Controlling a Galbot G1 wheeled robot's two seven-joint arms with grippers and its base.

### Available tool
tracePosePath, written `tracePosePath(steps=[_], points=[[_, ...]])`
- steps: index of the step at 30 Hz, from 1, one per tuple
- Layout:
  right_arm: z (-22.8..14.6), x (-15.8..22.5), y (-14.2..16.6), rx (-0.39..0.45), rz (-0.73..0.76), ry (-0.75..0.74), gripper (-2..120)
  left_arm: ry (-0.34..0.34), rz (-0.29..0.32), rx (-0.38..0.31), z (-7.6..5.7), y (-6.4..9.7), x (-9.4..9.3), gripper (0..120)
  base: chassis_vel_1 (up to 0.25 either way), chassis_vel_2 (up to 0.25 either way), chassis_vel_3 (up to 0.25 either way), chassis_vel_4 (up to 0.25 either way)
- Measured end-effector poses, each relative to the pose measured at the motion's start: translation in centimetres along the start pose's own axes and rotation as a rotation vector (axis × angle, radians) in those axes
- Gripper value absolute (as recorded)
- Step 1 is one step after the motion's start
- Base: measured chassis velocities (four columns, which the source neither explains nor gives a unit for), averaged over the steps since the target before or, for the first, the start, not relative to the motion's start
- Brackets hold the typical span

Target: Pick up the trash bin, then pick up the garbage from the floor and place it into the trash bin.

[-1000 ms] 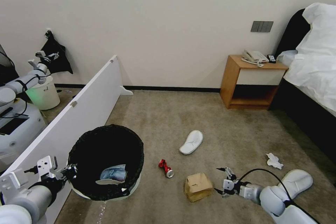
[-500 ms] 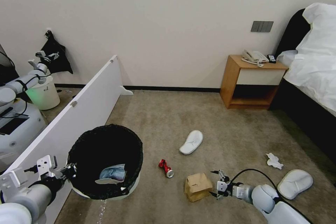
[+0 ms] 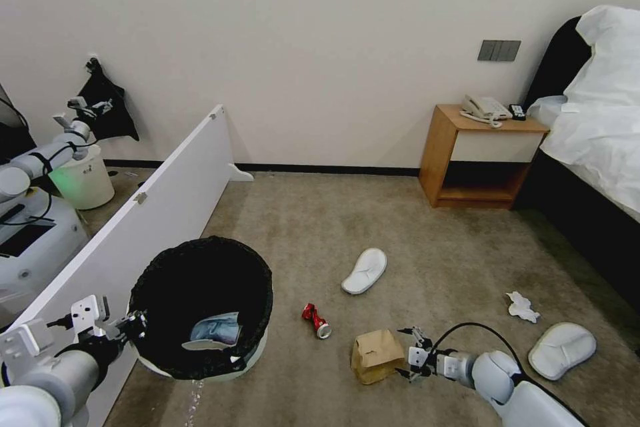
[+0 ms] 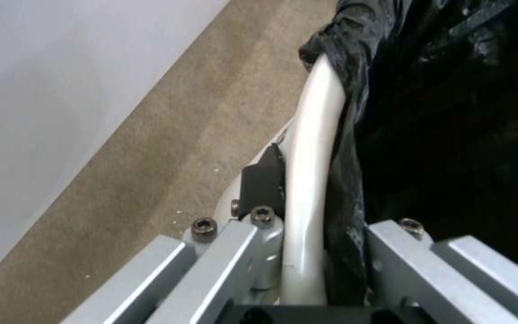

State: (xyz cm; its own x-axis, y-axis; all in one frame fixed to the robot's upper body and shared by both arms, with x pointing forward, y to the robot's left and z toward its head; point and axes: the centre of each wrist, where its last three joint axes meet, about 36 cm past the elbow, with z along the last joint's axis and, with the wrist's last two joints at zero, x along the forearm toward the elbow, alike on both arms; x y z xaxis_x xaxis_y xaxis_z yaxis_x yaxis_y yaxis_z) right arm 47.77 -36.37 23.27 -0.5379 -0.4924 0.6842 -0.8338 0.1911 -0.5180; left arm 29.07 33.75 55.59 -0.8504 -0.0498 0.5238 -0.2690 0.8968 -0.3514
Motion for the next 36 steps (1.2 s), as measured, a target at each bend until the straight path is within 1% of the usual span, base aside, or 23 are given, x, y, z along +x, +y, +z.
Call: tracePosePath(steps=[7,24,25,26,28,29,30,31,32,33,34,36], points=[[0.0,-0.6,-0.4,-0.007,-0.001,0.001,100,0.001,0.001,0.0,0.0,0.0,0.0,2,0.0,0.0,0.0,0.0],[-1.3,-2.4,-1.6,-0.006,0.006,-0.024,100,0.001,0.0,0.0,0.2,-0.1,0.2,2,0.0,0.0,0.0,0.0],[-1.5,-2.7,-1.8,-0.007,0.008,-0.027,94,0.0,0.0,0.0,0.1,-0.1,0.2,2,0.0,0.0,0.0,0.0],[-1.5,-2.7,-1.8,-0.007,0.008,-0.027,94,0.0,0.0,0.0,0.1,-0.1,0.2,2,0.0,0.0,0.0,0.0],[-2.0,-3.1,-2.2,-0.008,0.015,-0.036,85,0.0,-0.001,0.001,0.1,-0.1,0.2,2,0.0,0.0,0.0,0.0],[-2.0,-3.1,-2.2,-0.008,0.015,-0.036,85,0.0,-0.001,0.001,0.1,-0.1,0.2,2,0.0,0.0,0.0,0.0],[-2.2,-3.4,-2.4,-0.008,0.019,-0.04,79,0.0,-0.001,0.001,0.2,-0.1,0.3,2,0.0,0.0,0.0,0.0],[-2.2,-3.4,-2.4,-0.008,0.019,-0.04,79,0.0,-0.001,0.001,0.2,-0.1,0.3,2,0.0,0.0,0.0,0.0],[-2.6,-3.7,-2.7,-0.008,0.021,-0.047,70,0.001,-0.001,0.001,0.2,-0.1,0.3,2,0.0,0.0,0.0,0.0],[-2.9,-4.2,-2.9,-0.011,0.02,-0.053,66,0.0,0.0,0.001,0.2,-0.1,0.3,2,0.0,0.0,0.0,0.0],[-2.9,-4.2,-2.9,-0.011,0.02,-0.053,66,0.0,0.0,0.001,0.2,-0.1,0.3,2,0.0,0.0,0.0,0.0],[-3.1,-5.1,-2.7,-0.045,0.009,-0.07,54,0.0,0.001,0.003,0.2,-0.1,0.3,2,0.0,0.0,0.0,0.0]])
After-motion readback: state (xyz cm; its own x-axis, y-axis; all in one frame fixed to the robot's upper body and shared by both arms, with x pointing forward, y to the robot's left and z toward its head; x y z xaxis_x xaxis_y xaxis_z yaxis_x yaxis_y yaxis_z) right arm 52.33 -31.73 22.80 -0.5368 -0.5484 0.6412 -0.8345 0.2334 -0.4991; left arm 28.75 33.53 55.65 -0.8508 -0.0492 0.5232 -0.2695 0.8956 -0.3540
